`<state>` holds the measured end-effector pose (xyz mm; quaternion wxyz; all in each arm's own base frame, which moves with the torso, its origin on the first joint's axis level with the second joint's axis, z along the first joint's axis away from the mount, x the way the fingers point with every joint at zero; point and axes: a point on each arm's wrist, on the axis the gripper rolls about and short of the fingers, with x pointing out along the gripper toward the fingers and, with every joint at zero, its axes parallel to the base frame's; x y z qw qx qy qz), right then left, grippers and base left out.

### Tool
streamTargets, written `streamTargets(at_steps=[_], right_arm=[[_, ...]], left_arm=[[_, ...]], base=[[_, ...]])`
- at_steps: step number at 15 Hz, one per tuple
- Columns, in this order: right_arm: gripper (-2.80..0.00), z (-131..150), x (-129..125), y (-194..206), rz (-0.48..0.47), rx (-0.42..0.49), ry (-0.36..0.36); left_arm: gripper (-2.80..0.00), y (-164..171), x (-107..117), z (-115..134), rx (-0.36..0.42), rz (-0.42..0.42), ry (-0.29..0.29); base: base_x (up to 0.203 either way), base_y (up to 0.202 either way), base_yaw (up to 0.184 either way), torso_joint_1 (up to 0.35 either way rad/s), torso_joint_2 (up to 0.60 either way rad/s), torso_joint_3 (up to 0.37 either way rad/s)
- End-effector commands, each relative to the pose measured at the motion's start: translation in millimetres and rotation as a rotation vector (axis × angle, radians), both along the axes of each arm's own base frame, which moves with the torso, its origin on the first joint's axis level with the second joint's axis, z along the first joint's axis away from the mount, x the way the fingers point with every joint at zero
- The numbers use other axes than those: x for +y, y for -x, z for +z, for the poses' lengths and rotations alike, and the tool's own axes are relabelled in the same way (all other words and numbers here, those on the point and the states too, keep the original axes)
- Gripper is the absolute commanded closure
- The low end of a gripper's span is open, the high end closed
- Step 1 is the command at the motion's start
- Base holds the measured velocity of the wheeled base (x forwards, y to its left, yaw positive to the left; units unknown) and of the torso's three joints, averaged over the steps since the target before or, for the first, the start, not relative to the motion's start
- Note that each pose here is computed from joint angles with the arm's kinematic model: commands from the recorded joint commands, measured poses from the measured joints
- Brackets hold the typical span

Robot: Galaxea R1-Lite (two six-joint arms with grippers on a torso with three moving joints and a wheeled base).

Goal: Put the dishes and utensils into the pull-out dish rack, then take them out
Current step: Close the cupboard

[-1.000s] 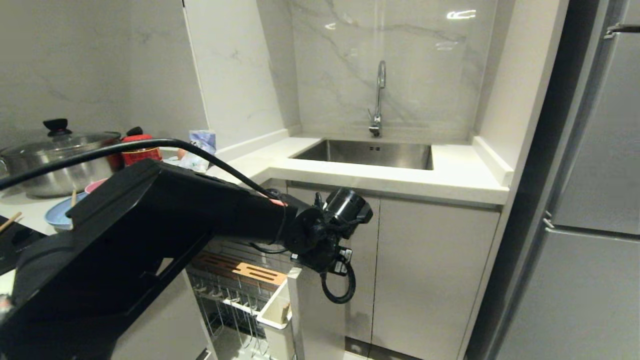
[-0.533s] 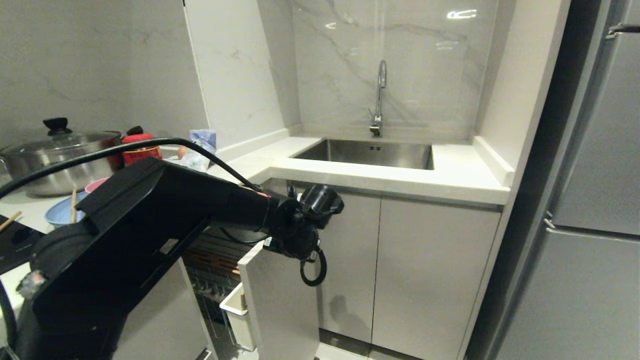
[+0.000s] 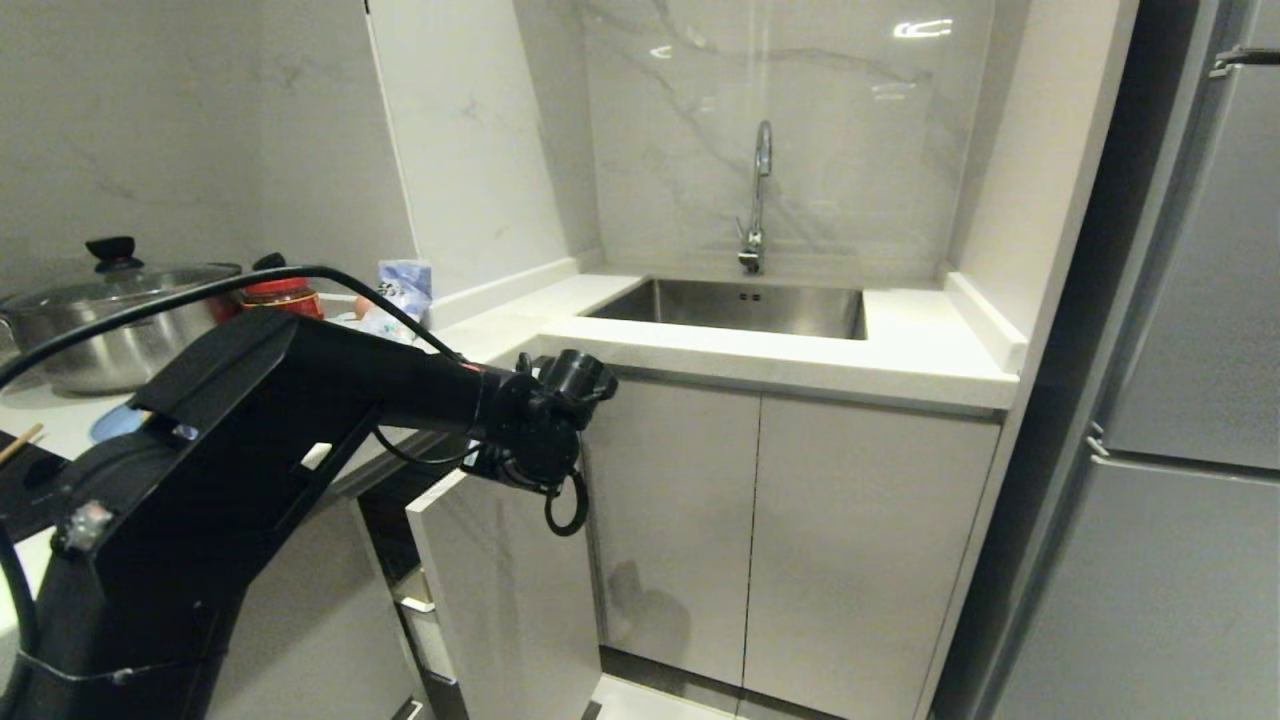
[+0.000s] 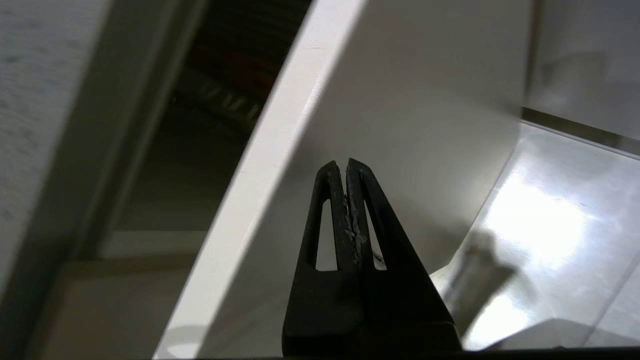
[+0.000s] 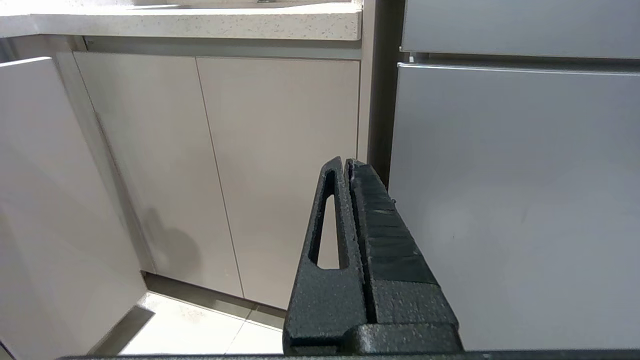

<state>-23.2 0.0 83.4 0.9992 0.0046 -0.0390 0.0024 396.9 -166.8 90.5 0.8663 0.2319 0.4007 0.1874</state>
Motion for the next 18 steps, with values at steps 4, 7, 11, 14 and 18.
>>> streamTargets(at_steps=[4,7,11,14,18], right_arm=[[0.00,-7,0,-2,0.000,0.024,0.000],[0.00,-7,0,-2,0.000,0.024,0.000],[0.00,-7,0,-2,0.000,0.024,0.000],[0.00,-7,0,-2,0.000,0.024,0.000],[0.00,-7,0,-2,0.000,0.024,0.000]], left_arm=[[0.00,-27,46,1,0.001,0.091,-0.023],[0.00,-25,43,0,0.006,0.084,-0.025],[0.00,-21,37,1,0.008,0.068,-0.025],[0.00,-20,36,1,0.009,0.068,-0.026],[0.00,-6,21,21,-0.032,0.027,-0.004]], base=[[0.000,0.000,0.000,0.000,0.00,0.000],[0.000,0.000,0.000,0.000,0.00,0.000],[0.000,0.000,0.000,0.000,0.00,0.000],[0.000,0.000,0.000,0.000,0.00,0.000],[0.000,0.000,0.000,0.000,0.00,0.000]])
